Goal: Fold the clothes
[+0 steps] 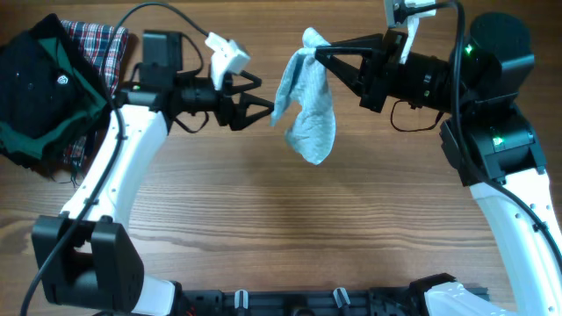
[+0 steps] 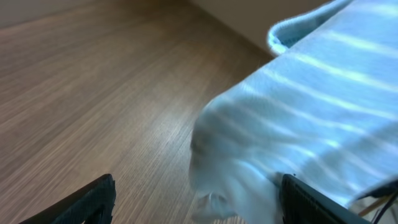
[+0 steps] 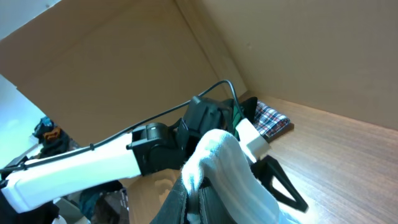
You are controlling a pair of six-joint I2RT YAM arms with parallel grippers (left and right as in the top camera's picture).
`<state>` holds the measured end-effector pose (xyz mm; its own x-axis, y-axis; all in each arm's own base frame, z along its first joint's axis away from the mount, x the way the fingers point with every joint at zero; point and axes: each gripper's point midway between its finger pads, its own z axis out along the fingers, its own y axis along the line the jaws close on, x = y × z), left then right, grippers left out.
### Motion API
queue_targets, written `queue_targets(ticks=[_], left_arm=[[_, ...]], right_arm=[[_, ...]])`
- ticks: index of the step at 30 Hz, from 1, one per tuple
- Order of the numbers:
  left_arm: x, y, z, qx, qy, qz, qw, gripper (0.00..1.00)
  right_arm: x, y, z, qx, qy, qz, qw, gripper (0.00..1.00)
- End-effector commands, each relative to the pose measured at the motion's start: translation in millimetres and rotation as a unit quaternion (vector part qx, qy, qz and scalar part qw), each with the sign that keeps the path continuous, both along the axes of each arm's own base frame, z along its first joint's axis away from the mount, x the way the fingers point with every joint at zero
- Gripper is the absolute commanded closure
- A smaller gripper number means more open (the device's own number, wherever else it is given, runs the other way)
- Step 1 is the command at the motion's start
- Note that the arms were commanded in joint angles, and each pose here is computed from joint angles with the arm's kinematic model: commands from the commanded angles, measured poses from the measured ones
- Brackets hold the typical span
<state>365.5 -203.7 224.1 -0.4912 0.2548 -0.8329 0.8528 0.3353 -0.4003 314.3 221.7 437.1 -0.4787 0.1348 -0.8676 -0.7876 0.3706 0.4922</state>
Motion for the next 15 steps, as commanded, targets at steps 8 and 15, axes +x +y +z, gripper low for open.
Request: queue_targets(ticks=[8, 15], left_arm=[[-9.8, -5.0, 13.3, 0.022, -0.044, -0.005, 0.999, 0.15], [-26.1, 0.9, 37.2, 0.02, -0.058, 0.0, 0.998, 0.12]], right_arm=[[-2.0, -2.3, 7.0, -0.005, -0.017, -0.002, 1.0, 0.96], [-1.1, -2.6, 6.8, -0.006, -0.017, -0.004, 1.0, 0.96]])
